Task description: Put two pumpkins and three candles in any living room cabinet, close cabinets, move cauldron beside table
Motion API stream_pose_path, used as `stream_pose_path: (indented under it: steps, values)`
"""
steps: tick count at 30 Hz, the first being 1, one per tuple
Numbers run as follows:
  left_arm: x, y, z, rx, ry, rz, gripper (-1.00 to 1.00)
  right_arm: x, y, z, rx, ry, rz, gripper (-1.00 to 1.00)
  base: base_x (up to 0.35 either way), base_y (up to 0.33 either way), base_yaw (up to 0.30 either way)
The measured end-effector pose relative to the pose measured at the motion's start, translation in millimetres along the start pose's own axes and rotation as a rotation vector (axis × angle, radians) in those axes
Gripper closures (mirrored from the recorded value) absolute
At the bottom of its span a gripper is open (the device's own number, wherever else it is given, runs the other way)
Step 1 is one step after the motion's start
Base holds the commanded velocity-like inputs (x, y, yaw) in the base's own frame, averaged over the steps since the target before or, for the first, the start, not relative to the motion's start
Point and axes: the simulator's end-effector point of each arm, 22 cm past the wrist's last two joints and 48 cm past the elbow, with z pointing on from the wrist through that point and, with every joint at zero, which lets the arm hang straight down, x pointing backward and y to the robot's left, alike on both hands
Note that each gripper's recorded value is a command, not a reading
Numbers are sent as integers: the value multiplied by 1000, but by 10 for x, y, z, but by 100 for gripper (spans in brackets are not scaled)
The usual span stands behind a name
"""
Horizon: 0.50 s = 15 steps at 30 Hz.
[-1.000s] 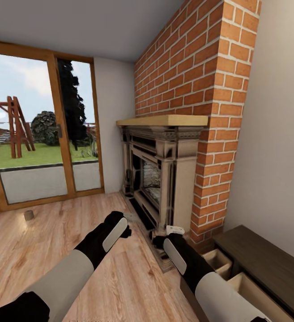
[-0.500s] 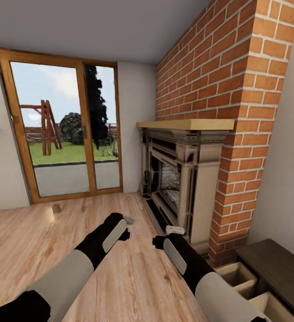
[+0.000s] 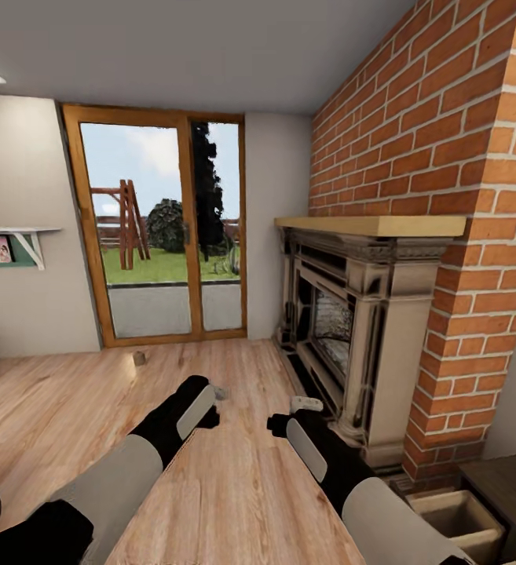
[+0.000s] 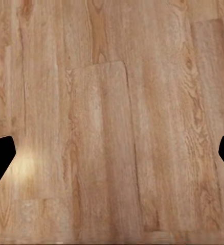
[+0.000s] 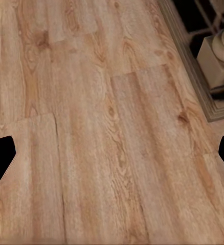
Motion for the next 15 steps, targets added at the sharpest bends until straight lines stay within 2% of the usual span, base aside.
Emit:
stream_pose_path:
  steps: [4,6,15]
  values:
    - [-19,74,-11,-13,22,-5,-100,-56,10,-44,0,0,-1,-100,0,0,269]
    - [-37,89,-31,-14,26,-7,-100,-84,14,-67,0,0,-1,-100,0,0,134]
    - [-81,109,-80,-14,29,-9,-100,-136,18,-110,1,1,-1,-100,0,0,35]
